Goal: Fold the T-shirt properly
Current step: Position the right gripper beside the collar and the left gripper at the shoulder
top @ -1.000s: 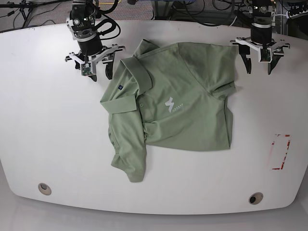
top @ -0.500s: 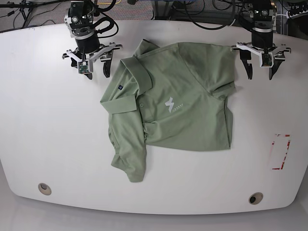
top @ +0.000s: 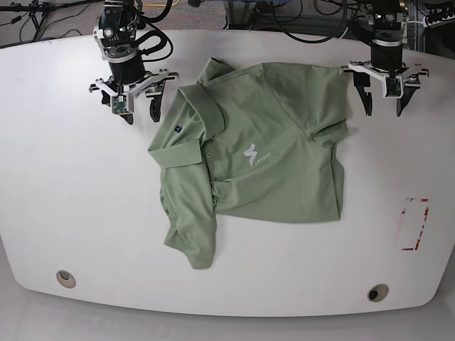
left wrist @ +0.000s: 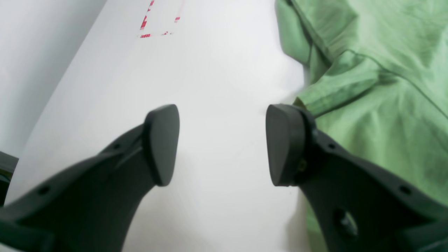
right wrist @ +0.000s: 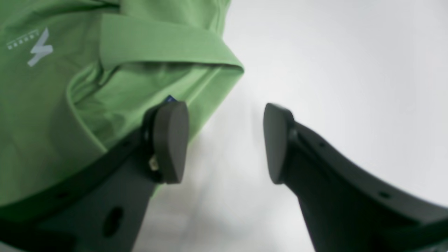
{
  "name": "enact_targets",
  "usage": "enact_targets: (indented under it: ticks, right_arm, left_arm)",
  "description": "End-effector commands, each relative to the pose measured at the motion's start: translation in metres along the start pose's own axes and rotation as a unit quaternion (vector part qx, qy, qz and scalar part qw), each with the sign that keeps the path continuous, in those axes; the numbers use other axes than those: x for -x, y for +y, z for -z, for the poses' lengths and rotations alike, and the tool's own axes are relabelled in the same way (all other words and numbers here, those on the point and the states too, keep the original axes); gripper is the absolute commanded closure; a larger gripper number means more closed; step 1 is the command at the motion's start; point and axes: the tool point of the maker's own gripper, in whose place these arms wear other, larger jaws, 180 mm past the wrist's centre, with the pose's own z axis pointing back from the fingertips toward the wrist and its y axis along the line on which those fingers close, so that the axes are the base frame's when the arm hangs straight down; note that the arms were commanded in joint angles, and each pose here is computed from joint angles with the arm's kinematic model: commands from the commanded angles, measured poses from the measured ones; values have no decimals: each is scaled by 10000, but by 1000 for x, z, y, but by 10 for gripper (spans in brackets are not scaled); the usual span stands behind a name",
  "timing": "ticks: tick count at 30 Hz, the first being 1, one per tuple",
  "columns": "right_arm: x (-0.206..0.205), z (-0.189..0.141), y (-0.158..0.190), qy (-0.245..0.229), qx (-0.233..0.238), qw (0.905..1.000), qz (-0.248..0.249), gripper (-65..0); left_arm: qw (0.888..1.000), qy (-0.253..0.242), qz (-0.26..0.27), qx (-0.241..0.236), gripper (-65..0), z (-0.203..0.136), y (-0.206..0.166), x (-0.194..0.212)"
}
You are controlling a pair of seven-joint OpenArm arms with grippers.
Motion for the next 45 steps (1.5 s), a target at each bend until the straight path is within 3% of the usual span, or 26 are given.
enact_targets:
  ticks: [1,11,33,45]
  right_arm:
    - [-20,-8,3,-308,-40,9995,-71,-329]
    - [-34,-14,6,-513,32,9986,131,-319]
    - [-34,13,32,-476,-367,9974,392,-333]
    - [-37,21,24,-418,-243,9980,397,-332]
  left_arm:
    - [9997,-236,30,-75,-362,-1,5,-14]
    - [9997,-222,30,-102,-360,-3,7,-14]
    - [9992,-366,-28,-183,-358,10,12,-26]
    - [9991,-371,-59,-192,-360,13,10,-24]
